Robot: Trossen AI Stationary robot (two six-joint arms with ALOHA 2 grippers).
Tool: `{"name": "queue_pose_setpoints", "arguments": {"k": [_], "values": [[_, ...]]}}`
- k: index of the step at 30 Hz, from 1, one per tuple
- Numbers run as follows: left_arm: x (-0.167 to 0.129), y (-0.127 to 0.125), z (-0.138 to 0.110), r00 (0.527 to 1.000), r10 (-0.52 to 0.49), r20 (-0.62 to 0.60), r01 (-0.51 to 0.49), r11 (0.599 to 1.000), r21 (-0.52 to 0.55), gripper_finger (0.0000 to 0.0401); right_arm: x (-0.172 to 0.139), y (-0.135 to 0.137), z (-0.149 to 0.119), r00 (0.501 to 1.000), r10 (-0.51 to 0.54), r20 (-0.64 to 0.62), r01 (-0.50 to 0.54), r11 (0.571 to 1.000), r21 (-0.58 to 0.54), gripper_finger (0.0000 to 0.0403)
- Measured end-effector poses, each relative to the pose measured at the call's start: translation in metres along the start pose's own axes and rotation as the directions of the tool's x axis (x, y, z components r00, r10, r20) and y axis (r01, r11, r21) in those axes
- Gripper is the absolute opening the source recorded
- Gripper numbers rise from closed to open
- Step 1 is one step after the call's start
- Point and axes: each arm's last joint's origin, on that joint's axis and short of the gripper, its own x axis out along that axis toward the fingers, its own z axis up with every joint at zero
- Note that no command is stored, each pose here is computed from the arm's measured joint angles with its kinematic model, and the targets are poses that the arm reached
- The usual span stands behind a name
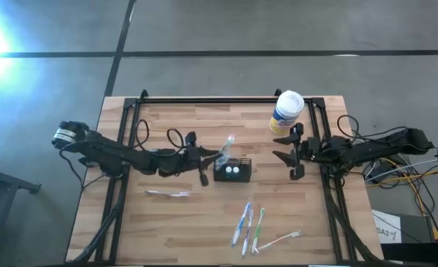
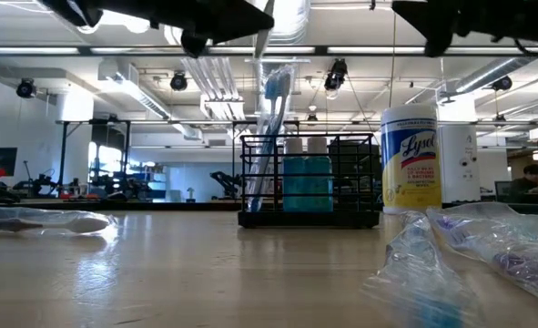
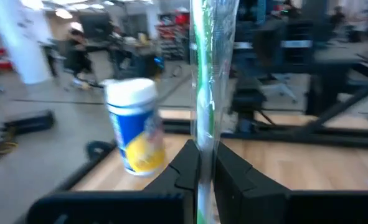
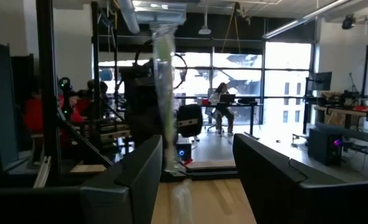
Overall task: Pick & Place toothbrushing station
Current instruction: Put the green toothbrush into the wire organizer
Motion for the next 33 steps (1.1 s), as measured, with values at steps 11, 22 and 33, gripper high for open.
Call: {"name": "queue_pose_setpoints", "arguments": {"k": [11, 22, 33], "values": [[0.009, -0.002, 0.03, 0.999, -0.001, 0.051, -0.007, 0.988, 0.156, 0.0026, 0.069, 0.011, 0.021, 0.998, 0.04, -0.041, -0.044, 0.996, -0.078, 0.0196], [0.019, -0.006, 0.03, 0.999, -0.045, 0.021, 0.039, 0.973, 0.226, 0.0026, 0.103, 0.005, 0.016, 0.992, 0.105, -0.075, -0.112, 0.989, -0.098, 0.0196], [0.03, -0.002, 0.018, 1.0, -0.019, -0.009, 0.02, 0.975, 0.223, 0.0026, 0.126, 0.01, 0.019, 0.984, 0.164, -0.068, -0.168, 0.984, -0.064, 0.0192]]}}
